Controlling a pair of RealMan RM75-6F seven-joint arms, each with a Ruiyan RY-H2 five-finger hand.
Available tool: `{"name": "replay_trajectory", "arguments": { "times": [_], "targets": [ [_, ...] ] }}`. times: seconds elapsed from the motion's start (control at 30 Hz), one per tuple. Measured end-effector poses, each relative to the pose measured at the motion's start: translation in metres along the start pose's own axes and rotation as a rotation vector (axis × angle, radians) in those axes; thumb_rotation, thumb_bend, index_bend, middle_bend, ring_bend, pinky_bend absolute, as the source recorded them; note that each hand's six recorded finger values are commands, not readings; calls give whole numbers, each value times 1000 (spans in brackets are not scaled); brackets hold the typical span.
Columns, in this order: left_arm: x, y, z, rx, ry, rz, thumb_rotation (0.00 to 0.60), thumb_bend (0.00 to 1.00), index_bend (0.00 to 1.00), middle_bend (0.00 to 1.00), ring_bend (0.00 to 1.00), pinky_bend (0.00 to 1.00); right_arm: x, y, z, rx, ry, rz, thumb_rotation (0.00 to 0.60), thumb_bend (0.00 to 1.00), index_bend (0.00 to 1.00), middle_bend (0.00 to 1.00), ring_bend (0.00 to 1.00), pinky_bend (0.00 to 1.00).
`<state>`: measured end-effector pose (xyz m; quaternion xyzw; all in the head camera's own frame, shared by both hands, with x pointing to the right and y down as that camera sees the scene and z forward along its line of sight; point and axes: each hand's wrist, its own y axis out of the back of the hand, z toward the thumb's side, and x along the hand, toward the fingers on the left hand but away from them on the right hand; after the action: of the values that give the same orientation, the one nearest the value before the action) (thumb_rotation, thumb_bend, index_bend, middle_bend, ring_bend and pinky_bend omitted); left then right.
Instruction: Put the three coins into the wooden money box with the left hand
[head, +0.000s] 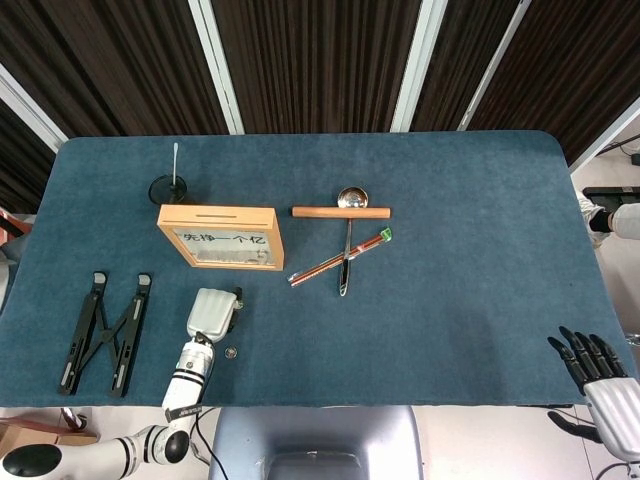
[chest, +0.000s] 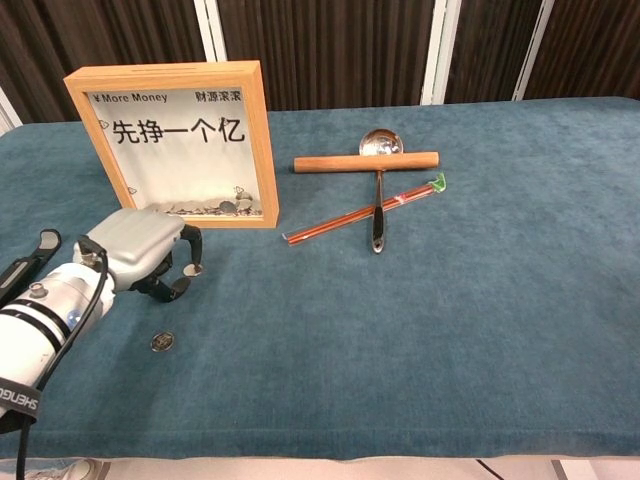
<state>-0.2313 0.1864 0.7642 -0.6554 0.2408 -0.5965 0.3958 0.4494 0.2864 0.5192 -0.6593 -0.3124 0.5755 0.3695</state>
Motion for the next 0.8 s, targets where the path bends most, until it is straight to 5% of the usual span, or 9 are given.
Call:
{"name": "replay_trajectory", "arguments": {
  "times": [0.8],
  "targets": [
    [2,-2,-2,18,5,-25,600,390,470,1000,1000,1000,0,-1,0,1,-2,1,600,151,0,0,0,0]
  ]
}}
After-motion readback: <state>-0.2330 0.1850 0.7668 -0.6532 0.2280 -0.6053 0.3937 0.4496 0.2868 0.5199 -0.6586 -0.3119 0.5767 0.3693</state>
